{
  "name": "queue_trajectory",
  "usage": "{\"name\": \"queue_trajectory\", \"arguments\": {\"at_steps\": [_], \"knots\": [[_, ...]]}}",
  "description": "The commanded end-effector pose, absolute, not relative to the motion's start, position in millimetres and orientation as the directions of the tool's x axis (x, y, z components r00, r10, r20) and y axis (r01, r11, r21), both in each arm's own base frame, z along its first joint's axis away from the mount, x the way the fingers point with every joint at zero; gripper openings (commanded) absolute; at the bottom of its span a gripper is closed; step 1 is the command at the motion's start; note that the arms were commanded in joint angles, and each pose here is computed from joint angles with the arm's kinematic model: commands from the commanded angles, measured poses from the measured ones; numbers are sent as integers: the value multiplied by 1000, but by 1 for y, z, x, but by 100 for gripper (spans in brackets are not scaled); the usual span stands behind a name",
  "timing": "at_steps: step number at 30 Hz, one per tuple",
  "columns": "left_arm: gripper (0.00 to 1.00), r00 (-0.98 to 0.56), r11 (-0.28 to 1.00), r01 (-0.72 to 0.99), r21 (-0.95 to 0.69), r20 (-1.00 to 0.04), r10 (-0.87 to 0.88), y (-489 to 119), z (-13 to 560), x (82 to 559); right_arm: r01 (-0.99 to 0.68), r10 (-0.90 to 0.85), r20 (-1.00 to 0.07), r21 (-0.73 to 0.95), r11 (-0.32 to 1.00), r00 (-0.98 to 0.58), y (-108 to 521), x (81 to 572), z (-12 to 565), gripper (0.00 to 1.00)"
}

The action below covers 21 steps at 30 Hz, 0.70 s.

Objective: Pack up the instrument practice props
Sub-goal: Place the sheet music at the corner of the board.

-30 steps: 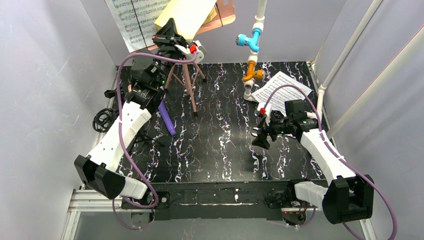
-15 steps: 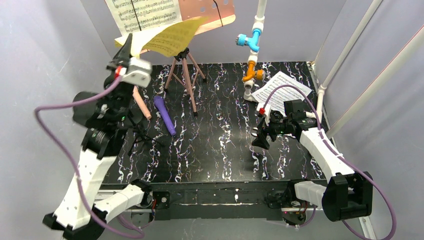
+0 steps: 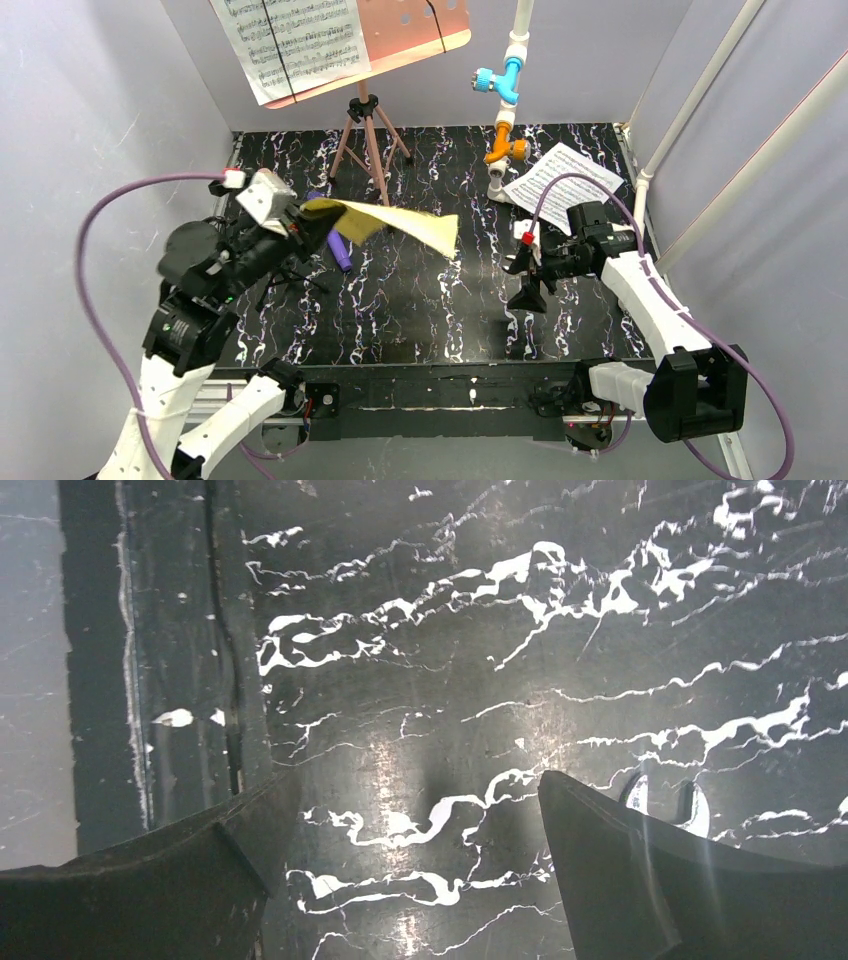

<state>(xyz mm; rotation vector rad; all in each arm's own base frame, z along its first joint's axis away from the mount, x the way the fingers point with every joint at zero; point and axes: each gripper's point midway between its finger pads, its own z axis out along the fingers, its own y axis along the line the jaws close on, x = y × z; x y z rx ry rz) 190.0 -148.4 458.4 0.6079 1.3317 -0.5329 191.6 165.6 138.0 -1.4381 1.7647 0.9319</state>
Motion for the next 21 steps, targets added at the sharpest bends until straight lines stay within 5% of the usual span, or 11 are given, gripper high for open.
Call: {"name": "queue_trajectory", "arguments": {"at_steps": [1, 10, 21], "knots": [[0, -315, 543, 763, -350, -935, -160, -191, 397, 164, -998, -482, -874, 55, 27, -61, 170, 184, 182, 98], [0, -640, 408, 653, -638, -753, -155, -233, 317, 176, -999, -469, -882, -43, -26, 50, 170, 181, 255, 98], [0, -671, 453, 677, -580, -739, 56, -279, 248, 166, -987, -366, -926, 136, -85, -96, 202, 165, 268, 98]]}}
